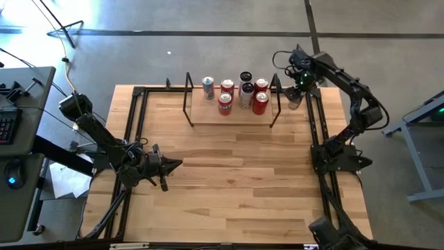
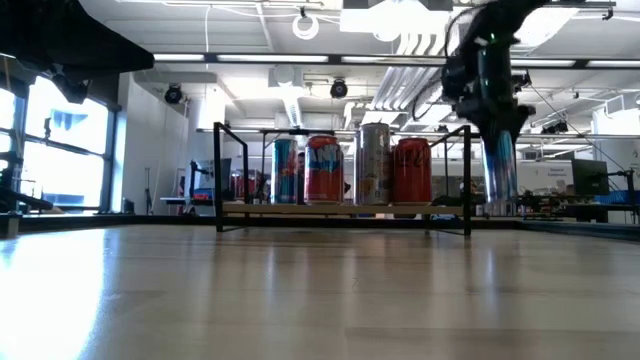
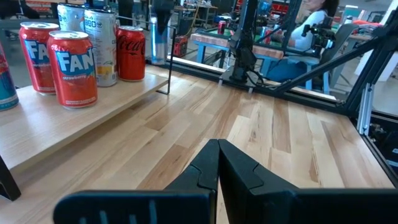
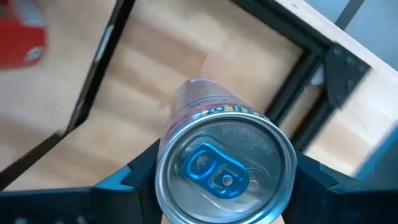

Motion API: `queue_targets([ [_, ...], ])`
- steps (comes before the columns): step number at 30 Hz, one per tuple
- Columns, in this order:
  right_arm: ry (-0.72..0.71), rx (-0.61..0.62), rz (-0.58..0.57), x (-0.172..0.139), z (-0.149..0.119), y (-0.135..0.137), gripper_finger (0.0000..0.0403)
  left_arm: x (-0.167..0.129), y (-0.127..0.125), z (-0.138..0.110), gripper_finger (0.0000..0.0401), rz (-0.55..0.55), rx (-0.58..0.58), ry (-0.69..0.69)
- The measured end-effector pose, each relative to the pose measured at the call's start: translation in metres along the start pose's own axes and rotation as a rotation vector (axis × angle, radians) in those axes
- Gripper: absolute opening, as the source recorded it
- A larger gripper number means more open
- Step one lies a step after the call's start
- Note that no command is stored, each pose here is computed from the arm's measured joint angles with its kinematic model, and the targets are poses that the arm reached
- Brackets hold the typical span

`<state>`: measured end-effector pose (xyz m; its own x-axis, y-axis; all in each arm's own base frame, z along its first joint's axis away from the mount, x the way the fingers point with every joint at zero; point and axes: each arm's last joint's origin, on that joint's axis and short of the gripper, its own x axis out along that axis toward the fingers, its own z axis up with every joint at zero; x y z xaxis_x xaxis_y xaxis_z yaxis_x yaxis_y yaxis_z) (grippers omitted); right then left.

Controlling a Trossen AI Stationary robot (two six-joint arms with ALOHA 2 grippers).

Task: Place canned beverage on shelf
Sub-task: Put the blue soda can on the shelf aligned with the other blue soda can

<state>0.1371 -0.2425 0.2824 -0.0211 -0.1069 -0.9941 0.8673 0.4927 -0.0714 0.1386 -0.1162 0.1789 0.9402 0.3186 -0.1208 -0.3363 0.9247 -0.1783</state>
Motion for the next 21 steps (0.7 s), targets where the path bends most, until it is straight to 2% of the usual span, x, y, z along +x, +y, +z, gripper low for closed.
queue_targets([
  [5,0.055,0.024,0.000,-0.052,-0.010,0.018,0.0216,0.000,0.000,0.000,0.0000,0.000,0.006,0.000],
  [7,-0.002,0.034,0.007,-0.074,-0.015,0.030,0.0216,0.000,0.000,0.000,0.0000,0.000,0.007,0.000],
  [9,-0.104,0.029,0.097,-0.096,-0.023,0.043,0.0216,0.000,0.000,0.000,0.0000,0.000,0.007,0.000],
  [10,-0.127,0.009,0.151,-0.107,-0.030,0.050,0.0216,0.000,0.000,0.000,0.0000,0.000,0.009,0.000],
  [14,-0.184,-0.030,0.209,-0.135,-0.067,0.075,0.0216,0.000,0.000,0.000,0.0000,0.000,0.017,-0.001],
  [17,-0.244,-0.057,0.316,-0.150,-0.091,0.096,0.0216,0.000,0.000,0.001,0.0000,-0.001,0.024,-0.003],
  [19,-0.203,-0.082,0.325,-0.153,-0.109,0.105,0.0216,0.000,-0.001,0.002,0.0000,-0.002,0.032,-0.004],
  [21,-0.242,-0.096,0.329,-0.158,-0.121,0.115,0.0216,0.000,-0.003,0.004,0.0000,-0.003,0.030,-0.007],
])
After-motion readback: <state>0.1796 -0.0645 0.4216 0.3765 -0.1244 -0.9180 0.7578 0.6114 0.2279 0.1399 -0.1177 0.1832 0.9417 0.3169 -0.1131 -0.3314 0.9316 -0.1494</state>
